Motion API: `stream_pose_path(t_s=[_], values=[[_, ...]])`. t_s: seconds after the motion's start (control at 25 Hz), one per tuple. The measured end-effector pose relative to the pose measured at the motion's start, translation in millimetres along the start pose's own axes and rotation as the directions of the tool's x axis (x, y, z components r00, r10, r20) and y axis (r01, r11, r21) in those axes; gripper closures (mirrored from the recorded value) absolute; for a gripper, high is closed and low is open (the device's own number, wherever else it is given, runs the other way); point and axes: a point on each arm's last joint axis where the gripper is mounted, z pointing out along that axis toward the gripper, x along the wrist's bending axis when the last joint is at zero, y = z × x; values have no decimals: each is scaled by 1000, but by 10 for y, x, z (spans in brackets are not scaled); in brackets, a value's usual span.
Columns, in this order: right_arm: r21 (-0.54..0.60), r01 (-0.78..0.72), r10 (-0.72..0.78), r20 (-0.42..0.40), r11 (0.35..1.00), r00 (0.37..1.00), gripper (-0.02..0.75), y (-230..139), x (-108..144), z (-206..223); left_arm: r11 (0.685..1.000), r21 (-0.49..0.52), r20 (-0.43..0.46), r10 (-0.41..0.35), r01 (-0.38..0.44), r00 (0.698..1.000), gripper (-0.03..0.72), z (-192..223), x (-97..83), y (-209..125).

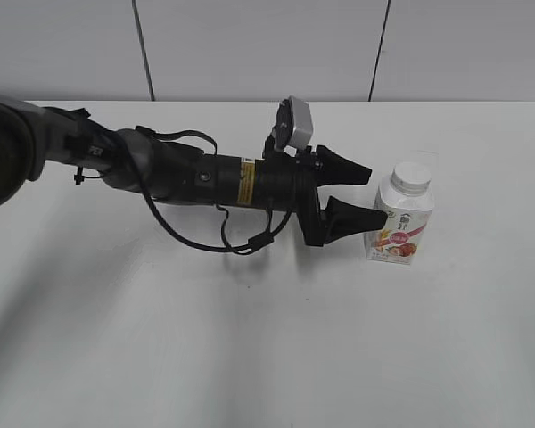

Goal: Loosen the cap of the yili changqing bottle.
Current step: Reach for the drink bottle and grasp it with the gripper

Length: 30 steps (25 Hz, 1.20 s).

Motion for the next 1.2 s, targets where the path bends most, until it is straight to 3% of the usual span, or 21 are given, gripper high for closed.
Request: stream_pose_path(t_s=[0.4,0.92,1.2], values=[[0,0,0,0,1000,1000,172,0,0,0,999,-26,-21,-25,24,999,113,82,-20,16],[0,-1,1,0,1000,1000,172,0,0,0,1000,-14,-8,15,-15,1000,115,243,18,-25],[0,-1,1,0,1000,1000,172,0,0,0,1000,-6,8,25,-25,1000,263,247,4,-27]])
